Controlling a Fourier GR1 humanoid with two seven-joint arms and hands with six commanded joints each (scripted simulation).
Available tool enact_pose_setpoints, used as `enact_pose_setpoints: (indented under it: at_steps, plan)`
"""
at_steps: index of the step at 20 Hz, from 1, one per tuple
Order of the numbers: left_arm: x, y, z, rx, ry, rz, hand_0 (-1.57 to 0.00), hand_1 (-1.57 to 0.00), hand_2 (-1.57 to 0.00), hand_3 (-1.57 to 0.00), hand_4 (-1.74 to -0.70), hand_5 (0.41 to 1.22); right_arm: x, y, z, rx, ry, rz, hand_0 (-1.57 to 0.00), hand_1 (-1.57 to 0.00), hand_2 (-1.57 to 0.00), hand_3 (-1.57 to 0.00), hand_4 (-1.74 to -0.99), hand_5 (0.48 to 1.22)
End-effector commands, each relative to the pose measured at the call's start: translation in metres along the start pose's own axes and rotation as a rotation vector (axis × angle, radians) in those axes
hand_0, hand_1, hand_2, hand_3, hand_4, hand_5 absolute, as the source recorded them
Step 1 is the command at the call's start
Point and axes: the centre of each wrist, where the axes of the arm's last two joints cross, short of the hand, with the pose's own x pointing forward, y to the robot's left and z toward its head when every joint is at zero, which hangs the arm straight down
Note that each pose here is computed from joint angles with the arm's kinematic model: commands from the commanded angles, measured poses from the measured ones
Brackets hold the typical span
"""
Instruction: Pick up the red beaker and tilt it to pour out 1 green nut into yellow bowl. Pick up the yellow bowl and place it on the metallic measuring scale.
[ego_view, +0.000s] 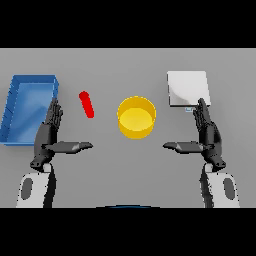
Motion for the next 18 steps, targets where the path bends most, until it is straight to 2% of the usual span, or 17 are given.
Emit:
enact_pose_setpoints:
  at_steps: [1,6,7,8,10,13,18]
  plan:
    - [0.0,-0.001,0.0,0.0,0.001,0.001,0.0,0.0,0.0,0.0,-1.2,0.652,0.0,0.0,-0.001,-0.001,0.001,0.0,0.0,0.0,0.0,0.0,-1.245,0.681]
    - [0.001,-0.009,-0.004,-0.004,0.001,0.003,0.0,0.0,0.0,0.0,-1.2,0.652,0.001,0.005,-0.007,-0.003,0.009,-0.003,0.0,0.0,0.0,0.0,-1.245,0.681]
    - [0.006,-0.009,0.001,-0.034,-0.018,-0.075,0.0,0.0,0.0,0.0,-1.2,0.652,0.006,-0.001,0.003,0.009,-0.081,0.143,0.0,0.0,0.0,0.0,-1.245,0.681]
    - [0.009,-0.012,0.008,-0.052,-0.037,-0.124,0.0,0.0,0.0,0.0,-1.21,0.649,0.002,-0.001,0.014,0.028,-0.122,0.225,0.0,0.0,0.0,0.0,-1.242,0.678]
    - [0.014,-0.011,0.017,-0.07,-0.025,-0.166,0.0,0.0,0.0,0.0,-1.22,0.654,0.008,0.001,0.02,0.039,-0.138,0.302,0.0,0.0,0.0,0.0,-1.235,0.679]
    - [0.016,-0.014,0.02,-0.077,-0.005,-0.192,0.0,0.0,0.0,0.0,-1.23,0.661,0.011,0.007,0.023,0.053,-0.144,0.314,0.0,0.0,0.0,0.0,-1.241,0.68]
    - [0.014,-0.019,0.0,-0.12,0.02,-0.19,0.0,0.0,0.0,0.0,-1.3,0.702,0.013,0.006,0.02,0.073,-0.145,0.262,0.0,0.0,0.0,0.0,-1.275,0.68]
